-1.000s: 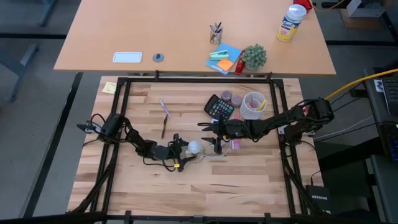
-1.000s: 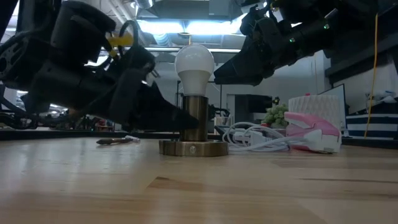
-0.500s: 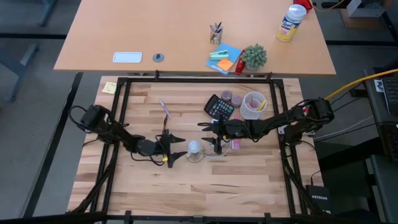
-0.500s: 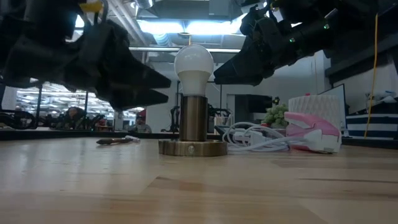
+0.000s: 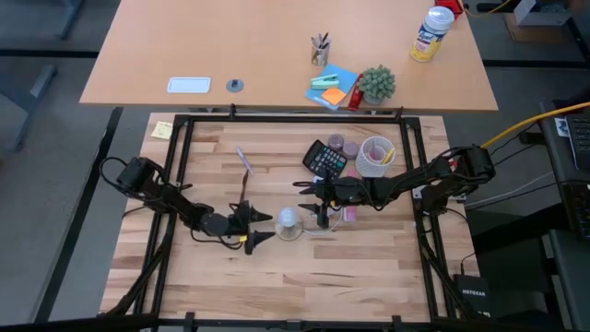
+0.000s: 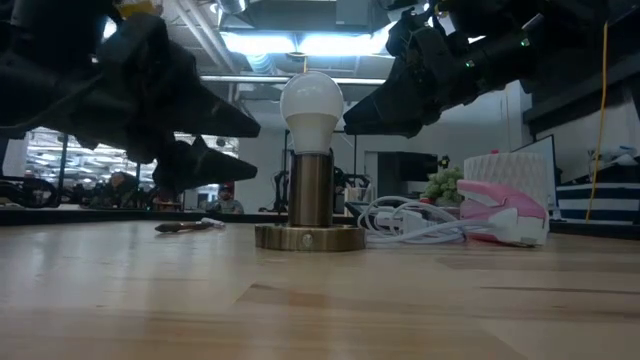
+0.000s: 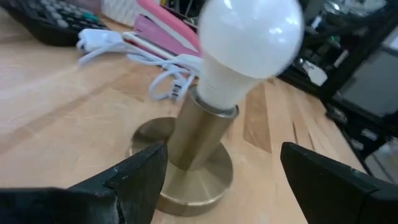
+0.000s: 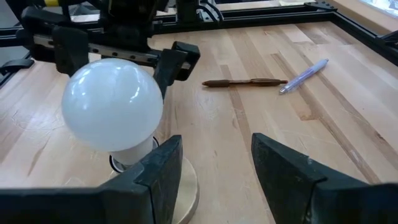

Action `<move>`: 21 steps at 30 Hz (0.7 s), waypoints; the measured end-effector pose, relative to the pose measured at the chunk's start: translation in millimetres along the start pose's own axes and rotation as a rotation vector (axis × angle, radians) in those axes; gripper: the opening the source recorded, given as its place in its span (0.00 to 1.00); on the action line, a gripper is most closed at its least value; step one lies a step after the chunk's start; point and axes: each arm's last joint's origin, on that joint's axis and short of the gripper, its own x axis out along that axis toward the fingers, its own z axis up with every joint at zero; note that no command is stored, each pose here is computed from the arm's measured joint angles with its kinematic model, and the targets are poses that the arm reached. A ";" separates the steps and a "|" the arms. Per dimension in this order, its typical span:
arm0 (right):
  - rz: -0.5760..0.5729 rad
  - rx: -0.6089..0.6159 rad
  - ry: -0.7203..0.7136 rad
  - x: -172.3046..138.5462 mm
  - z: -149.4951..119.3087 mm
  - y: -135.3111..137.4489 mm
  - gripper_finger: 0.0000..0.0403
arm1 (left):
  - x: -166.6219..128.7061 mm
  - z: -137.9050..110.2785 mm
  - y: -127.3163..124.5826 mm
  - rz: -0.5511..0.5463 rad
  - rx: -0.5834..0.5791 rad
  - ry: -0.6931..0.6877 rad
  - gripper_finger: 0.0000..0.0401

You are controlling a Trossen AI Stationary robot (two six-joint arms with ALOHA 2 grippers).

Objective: Screw lightbulb
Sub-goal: Insert the lightbulb into the gold lamp

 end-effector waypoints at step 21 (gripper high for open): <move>0.001 -0.001 -0.005 0.0 0.5 -0.3 0.49 | 5.7 3.3 -24.7 -0.066 0.071 -0.021 0.76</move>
